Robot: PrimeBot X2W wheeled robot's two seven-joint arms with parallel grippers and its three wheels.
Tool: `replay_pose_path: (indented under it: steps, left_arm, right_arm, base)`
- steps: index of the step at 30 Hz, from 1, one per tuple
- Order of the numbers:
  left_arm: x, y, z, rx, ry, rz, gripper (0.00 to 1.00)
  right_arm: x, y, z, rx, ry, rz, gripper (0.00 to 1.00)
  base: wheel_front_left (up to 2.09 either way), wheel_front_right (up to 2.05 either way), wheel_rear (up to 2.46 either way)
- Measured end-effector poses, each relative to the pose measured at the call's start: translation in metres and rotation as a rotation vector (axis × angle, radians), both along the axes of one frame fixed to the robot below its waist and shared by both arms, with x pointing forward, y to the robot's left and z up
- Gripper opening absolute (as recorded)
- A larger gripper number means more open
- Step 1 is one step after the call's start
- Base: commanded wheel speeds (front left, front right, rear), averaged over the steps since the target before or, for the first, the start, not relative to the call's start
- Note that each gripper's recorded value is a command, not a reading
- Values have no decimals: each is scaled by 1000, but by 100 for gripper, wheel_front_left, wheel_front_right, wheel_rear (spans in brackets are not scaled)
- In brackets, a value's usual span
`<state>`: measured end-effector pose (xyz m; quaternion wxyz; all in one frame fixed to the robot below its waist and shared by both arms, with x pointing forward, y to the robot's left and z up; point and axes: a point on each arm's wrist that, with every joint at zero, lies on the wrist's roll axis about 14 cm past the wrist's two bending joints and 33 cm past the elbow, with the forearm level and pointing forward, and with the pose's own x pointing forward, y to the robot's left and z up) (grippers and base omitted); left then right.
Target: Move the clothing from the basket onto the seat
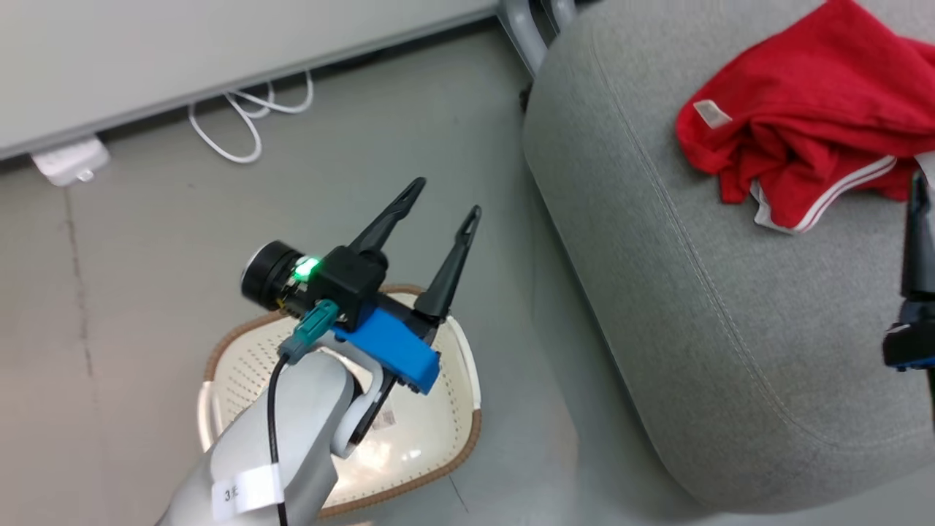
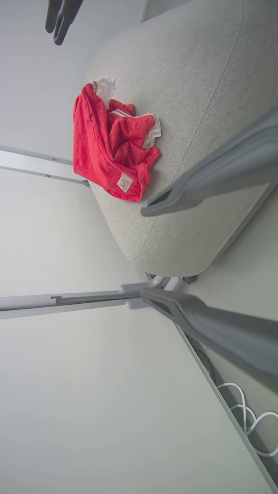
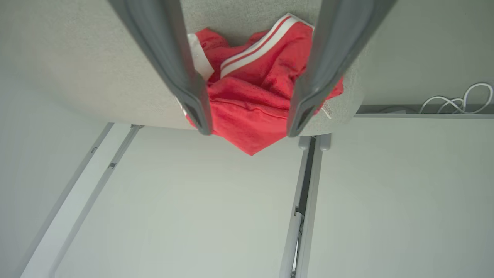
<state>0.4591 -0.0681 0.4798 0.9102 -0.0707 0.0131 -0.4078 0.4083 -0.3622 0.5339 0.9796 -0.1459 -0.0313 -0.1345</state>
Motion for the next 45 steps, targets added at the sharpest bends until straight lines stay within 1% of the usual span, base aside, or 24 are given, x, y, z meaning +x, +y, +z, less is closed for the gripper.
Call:
replay_pose_path:
  steps: [7, 11, 16, 19, 25, 30, 38, 45]
  left_arm:
    - [-3, 60, 32, -28, -60, 219, 100]
    - [-10, 97, 44, -24, -96, 334, 100]
    - [-23, 135, 58, -29, -136, 456, 100]
    - [-33, 156, 63, -32, -151, 522, 100]
    - [-58, 193, 58, -25, -139, 631, 100]
    - [-73, 215, 55, -25, -136, 693, 100]
    - [-91, 233, 54, -39, -132, 750, 100]
    - [-101, 240, 52, -45, -127, 766, 100]
  right_arm:
    - [14, 66, 16, 52, -72, 178, 100]
    - [20, 105, 26, 77, -105, 281, 100]
    - [20, 142, 35, 119, -138, 368, 100]
    - [16, 159, 33, 150, -137, 402, 100]
    - [1, 186, 23, 209, -119, 447, 100]
    - [-9, 193, 15, 242, -102, 451, 100]
    - [-22, 194, -1, 287, -70, 431, 100]
    - [-34, 189, -13, 328, -48, 394, 100]
  base:
    - [0, 0, 0]
    - [0, 0, 0]
    - [0, 0, 0]
    - [0, 0, 0]
    - [0, 0, 0]
    - [0, 0, 0]
    - [0, 0, 0]
    - [0, 0, 0]
